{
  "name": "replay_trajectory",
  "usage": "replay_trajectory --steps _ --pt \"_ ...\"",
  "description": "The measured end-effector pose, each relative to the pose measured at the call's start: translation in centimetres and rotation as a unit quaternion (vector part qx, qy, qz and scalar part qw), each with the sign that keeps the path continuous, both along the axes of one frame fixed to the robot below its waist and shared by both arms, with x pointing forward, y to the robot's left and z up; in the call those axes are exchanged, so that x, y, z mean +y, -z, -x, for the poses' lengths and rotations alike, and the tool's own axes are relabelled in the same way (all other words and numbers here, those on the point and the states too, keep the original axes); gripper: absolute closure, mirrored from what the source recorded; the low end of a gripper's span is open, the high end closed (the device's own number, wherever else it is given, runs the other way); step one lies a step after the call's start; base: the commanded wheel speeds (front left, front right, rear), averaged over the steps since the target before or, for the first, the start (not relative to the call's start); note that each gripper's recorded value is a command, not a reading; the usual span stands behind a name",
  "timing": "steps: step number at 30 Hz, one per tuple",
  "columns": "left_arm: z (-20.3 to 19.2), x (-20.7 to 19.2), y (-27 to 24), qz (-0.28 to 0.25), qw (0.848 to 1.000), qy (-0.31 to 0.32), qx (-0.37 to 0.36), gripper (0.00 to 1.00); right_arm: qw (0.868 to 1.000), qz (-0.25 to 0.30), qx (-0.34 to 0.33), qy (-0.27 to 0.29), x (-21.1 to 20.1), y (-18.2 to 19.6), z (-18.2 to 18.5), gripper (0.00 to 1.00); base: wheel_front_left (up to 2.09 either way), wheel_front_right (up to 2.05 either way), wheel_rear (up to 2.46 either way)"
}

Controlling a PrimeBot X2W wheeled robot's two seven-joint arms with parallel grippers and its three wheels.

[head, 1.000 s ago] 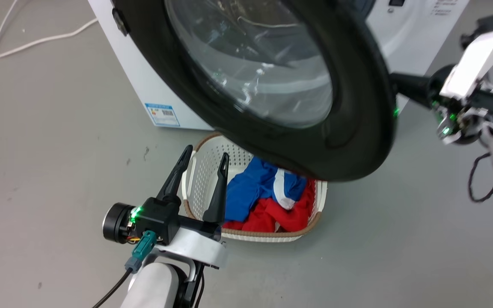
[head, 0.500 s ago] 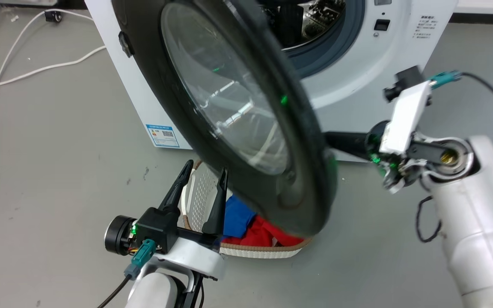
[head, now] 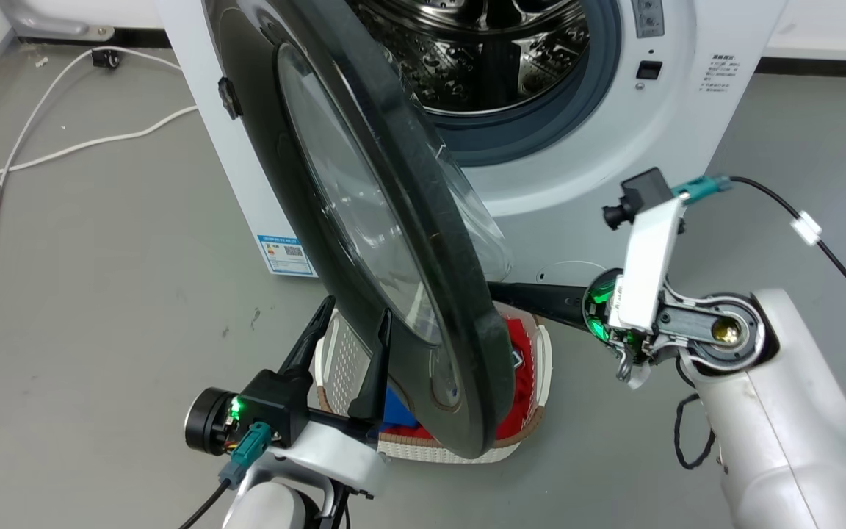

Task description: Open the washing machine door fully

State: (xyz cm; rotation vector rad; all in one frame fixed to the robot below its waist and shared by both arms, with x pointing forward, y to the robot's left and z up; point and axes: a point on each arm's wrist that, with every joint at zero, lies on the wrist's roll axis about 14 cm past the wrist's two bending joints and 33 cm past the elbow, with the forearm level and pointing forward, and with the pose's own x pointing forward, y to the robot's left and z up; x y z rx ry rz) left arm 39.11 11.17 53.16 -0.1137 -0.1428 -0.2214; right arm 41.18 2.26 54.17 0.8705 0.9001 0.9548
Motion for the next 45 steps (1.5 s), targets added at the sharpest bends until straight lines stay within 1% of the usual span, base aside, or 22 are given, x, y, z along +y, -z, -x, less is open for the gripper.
replay_trajectory --steps 5,7,8,10,12,15,20,21,23,24,26,27,28,29,30,34,36,38,39,41,42,45 --pt "0.6 0.0 0.1 0.0 1.0 0.001 0.003 0.0 0.995 -0.023 -0.037 0.091 -2.4 -1.1 -1.2 1.0 0.0 0.0 0.0" --pt "0.8 0.0 0.1 0.0 1.0 0.001 0.002 0.0 0.987 -0.031 -0.055 0.145 -4.0 -1.5 -1.8 1.0 0.0 0.0 0.0" --pt "0.9 0.0 0.1 0.0 1.0 0.001 0.003 0.0 0.982 -0.023 -0.075 0.172 -5.0 -1.7 -2.1 1.0 0.0 0.0 0.0" --pt "1.3 0.0 0.5 -0.001 1.0 0.002 0.008 0.0 0.966 -0.009 -0.114 0.23 -7.3 -2.2 -2.7 1.0 0.0 0.0 0.0" --pt "1.6 -0.1 0.8 -0.001 1.0 0.005 0.012 0.0 0.954 -0.013 -0.119 0.276 -9.3 -1.8 -2.3 1.0 0.0 0.0 0.0" --pt "1.9 0.0 0.8 -0.002 1.0 0.004 0.012 0.0 0.935 -0.005 -0.123 0.334 -12.2 -0.7 -1.4 1.0 0.0 0.0 0.0" --pt "2.1 0.1 0.9 -0.003 1.0 0.004 0.014 0.0 0.894 0.025 -0.158 0.419 -17.1 -0.3 -0.1 1.0 0.0 0.0 0.0" --pt "2.0 0.1 0.9 -0.003 1.0 0.004 0.013 0.0 0.884 0.04 -0.174 0.431 -17.9 -0.3 0.2 0.98 0.0 0.0 0.0" --pt "1.9 0.2 0.8 -0.003 1.0 0.002 0.012 0.0 0.863 0.072 -0.205 0.456 -19.7 -0.5 0.7 0.35 0.0 0.0 0.0" --pt "1.9 0.2 0.8 -0.003 1.0 0.002 0.012 0.0 0.854 0.085 -0.218 0.465 -20.3 -0.4 1.1 0.0 0.0 0.0 0.0" --pt "1.9 0.2 0.7 -0.003 1.0 0.001 0.01 0.0 0.835 0.11 -0.245 0.481 -21.2 -0.5 1.8 0.0 0.0 0.0 0.0" --pt "1.9 0.2 0.7 -0.003 1.0 0.001 0.01 0.0 0.822 0.13 -0.27 0.484 -21.6 -0.8 2.2 0.0 0.0 0.0 0.0" --pt "1.9 0.3 0.7 -0.003 1.0 0.0 0.01 0.0 0.804 0.153 -0.301 0.489 -22.3 -1.4 2.4 0.0 0.0 0.0 0.0" --pt "1.9 0.4 0.7 -0.003 1.0 -0.001 0.01 0.0 0.787 0.16 -0.324 0.499 -22.8 -2.1 2.6 0.0 0.0 0.0 0.0" --pt "1.9 0.4 0.7 -0.003 1.0 -0.002 0.01 0.0 0.773 0.161 -0.343 0.508 -23.1 -2.9 2.8 0.0 0.0 0.0 0.0" --pt "1.8 0.7 0.6 -0.003 1.0 -0.007 0.008 0.0 0.717 0.222 -0.432 0.5 -23.6 -5.1 3.8 0.0 0.0 0.0 0.0" --pt "1.8 0.9 0.6 -0.004 1.0 -0.009 0.009 0.0 0.696 0.248 -0.46 0.492 -23.6 -5.7 4.1 0.0 0.0 0.0 0.0" --pt "1.8 1.0 0.6 -0.006 1.0 -0.012 0.009 0.0 0.682 0.275 -0.48 0.479 -23.3 -5.8 4.3 0.0 0.0 0.0 0.0" --pt "1.8 1.2 0.6 -0.007 1.0 -0.014 0.008 0.0 0.678 0.285 -0.485 0.474 -23.1 -5.8 4.4 0.0 0.0 0.0 0.0" --pt "1.8 1.4 0.6 -0.007 1.0 -0.018 0.008 0.0 0.677 0.303 -0.487 0.461 -22.6 -4.9 4.7 0.0 0.0 0.0 0.0" --pt "1.8 1.6 0.6 -0.007 1.0 -0.021 0.008 0.0 0.68 0.31 -0.482 0.457 -22.3 -4.3 4.9 0.0 0.0 0.0 0.0" --pt "1.8 1.9 0.6 -0.008 1.0 -0.025 0.008 0.0 0.698 0.325 -0.458 0.444 -21.7 -1.8 5.4 0.0 0.0 0.0 0.0"
